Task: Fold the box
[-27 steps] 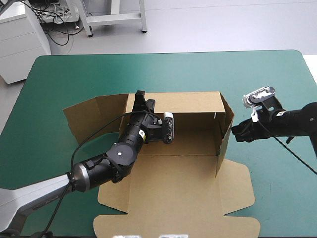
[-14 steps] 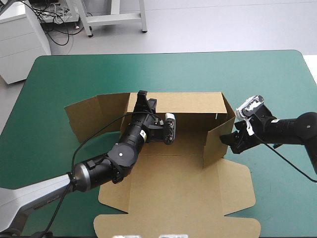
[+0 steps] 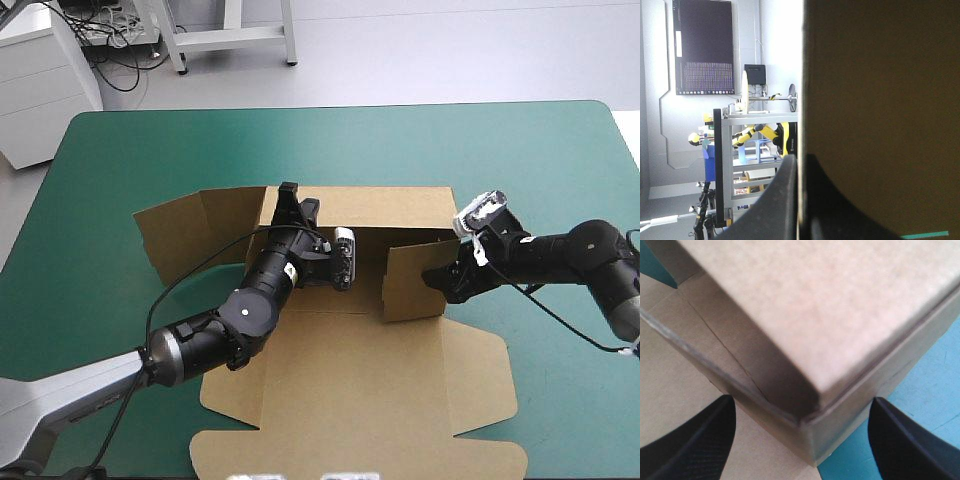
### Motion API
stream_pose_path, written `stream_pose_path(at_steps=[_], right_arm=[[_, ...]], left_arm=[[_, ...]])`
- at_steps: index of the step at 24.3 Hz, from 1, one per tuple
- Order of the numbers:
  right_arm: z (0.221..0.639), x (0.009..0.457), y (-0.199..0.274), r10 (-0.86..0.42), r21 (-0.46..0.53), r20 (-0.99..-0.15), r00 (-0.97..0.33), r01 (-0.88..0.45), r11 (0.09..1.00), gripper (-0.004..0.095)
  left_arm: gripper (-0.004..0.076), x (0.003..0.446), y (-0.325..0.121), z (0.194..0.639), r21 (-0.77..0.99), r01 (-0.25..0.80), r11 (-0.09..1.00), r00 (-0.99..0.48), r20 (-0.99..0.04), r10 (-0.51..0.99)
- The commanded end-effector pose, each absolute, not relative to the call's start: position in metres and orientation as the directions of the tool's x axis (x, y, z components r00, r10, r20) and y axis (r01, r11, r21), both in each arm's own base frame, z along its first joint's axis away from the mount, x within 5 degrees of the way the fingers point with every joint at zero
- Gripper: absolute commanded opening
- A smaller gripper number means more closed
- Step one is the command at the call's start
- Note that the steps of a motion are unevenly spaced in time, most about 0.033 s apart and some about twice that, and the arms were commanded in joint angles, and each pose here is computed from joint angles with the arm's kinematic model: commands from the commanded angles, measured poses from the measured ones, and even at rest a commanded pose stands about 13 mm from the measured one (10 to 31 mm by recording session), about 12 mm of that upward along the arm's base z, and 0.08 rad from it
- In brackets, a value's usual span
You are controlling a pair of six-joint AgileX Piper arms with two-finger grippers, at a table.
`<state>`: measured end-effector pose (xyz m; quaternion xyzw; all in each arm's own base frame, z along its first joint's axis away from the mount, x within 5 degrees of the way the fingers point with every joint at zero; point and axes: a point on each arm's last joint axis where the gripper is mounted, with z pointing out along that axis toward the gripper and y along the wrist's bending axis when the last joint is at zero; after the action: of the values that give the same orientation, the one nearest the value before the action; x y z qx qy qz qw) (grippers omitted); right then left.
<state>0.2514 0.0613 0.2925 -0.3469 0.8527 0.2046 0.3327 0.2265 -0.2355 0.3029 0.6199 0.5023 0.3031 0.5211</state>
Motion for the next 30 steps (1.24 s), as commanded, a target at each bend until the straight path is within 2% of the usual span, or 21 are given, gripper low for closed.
stream_pose_path(at_steps=[1,5,9,13,19,22,27,28,29,30], right_arm=[[0.308,0.254,0.07,-0.383,0.105,-0.762,-0.522,-0.684,0.722,0.067],[0.31,0.259,0.073,-0.287,0.143,-0.781,-0.555,-0.606,0.782,0.0647],[0.312,0.261,0.076,-0.276,0.13,-0.797,-0.537,-0.598,0.791,0.0544],[0.312,0.26,0.079,-0.275,0.143,-0.795,-0.54,-0.608,0.781,0.0461],[0.312,0.259,0.08,-0.287,0.142,-0.792,-0.539,-0.62,0.772,0.023],[0.312,0.259,0.08,-0.289,0.137,-0.794,-0.535,-0.621,0.772,-0.0023],[0.314,0.263,0.077,-0.269,0.114,-0.812,-0.517,-0.593,0.797,-0.0018],[0.314,0.264,0.077,-0.26,0.115,-0.815,-0.518,-0.585,0.803,-0.0017],[0.314,0.264,0.077,-0.24,0.13,-0.814,-0.528,-0.569,0.812,-0.0018],[0.314,0.264,0.077,-0.232,0.138,-0.813,-0.534,-0.564,0.814,-0.0018]], left_arm=[[-0.0032,0.224,-0.232,0.327,0.969,0.23,0.092,0.315,-0.163,0.935],[-0.0032,0.224,-0.231,0.328,0.97,0.222,0.098,0.302,-0.164,0.939],[-0.0032,0.225,-0.231,0.328,0.965,0.226,0.129,0.291,-0.194,0.937],[-0.0032,0.225,-0.231,0.33,0.972,0.202,0.117,0.307,-0.176,0.935],[-0.0032,0.225,-0.232,0.333,0.973,0.196,0.124,0.306,-0.181,0.935],[-0.0032,0.225,-0.233,0.332,0.971,0.205,0.121,0.32,-0.183,0.929],[-0.0015,0.223,-0.236,0.332,0.968,0.223,0.117,0.351,-0.192,0.917],[0.0008,0.22,-0.236,0.335,0.966,0.222,0.132,0.356,-0.207,0.911],[0.0084,0.214,-0.235,0.343,0.964,0.216,0.154,0.373,-0.227,0.9],[0.0121,0.211,-0.235,0.345,0.962,0.218,0.162,0.381,-0.237,0.894]])
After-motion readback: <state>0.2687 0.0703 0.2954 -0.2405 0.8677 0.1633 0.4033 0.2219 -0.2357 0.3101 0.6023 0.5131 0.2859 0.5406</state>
